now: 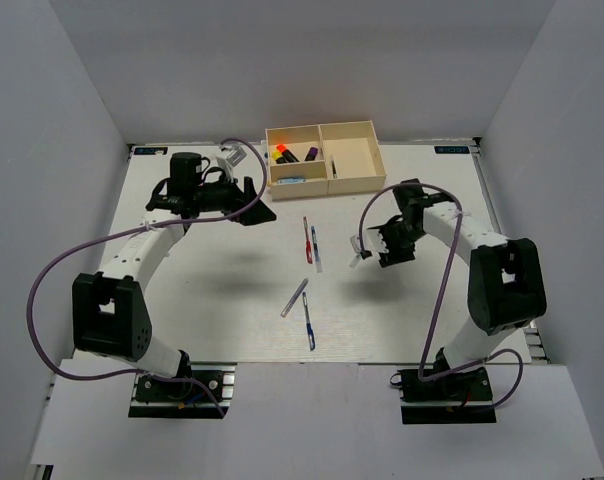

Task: Sort the stationery into containers
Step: Pick up the pen from the center of the board.

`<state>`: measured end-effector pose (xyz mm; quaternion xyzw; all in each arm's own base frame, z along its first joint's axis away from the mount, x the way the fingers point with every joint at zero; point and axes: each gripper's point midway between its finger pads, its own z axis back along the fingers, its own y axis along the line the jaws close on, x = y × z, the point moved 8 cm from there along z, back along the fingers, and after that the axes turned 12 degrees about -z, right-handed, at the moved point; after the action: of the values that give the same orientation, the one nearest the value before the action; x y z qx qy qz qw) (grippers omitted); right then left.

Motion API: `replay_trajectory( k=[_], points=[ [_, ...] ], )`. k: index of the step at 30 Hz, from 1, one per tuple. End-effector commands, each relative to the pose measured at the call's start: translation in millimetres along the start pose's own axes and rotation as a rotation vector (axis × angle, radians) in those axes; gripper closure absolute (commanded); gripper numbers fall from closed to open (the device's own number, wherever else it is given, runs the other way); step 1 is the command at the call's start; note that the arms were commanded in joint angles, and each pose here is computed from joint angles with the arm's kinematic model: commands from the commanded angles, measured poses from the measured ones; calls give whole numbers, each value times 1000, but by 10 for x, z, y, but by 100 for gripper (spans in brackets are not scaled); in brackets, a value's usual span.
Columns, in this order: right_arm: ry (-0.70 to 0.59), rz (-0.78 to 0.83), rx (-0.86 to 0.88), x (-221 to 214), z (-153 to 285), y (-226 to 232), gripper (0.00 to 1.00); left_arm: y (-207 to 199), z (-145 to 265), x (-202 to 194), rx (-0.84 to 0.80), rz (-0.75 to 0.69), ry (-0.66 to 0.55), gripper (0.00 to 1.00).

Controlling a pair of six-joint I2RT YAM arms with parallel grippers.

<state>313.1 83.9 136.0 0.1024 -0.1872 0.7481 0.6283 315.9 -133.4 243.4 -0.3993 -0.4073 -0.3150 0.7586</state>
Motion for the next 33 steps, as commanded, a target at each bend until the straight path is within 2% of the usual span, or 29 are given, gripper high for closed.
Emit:
replay_trajectory(
  k=[1, 5, 9, 17, 30, 33],
  points=[
    [30, 269, -118, 142, 13, -360, 39, -41, 47, 91, 0, -31, -25, 2],
    [23, 228, -101, 179, -186, -612, 39, 3, 4, 39, -8, -10, -10, 2],
    [31, 263, -100, 232, -263, -782, 43, 29, -34, -10, -18, 7, -12, 2],
    [80, 391, -22, 256, -460, -712, 58, 63, -60, -7, -16, 21, -7, 2],
    [133, 496, 91, 238, -703, -561, 59, 96, -57, -74, -7, 49, -4, 2],
    [166, 523, 132, 174, -772, -495, 65, 90, -54, -67, -7, 49, -8, 2]
  ],
)
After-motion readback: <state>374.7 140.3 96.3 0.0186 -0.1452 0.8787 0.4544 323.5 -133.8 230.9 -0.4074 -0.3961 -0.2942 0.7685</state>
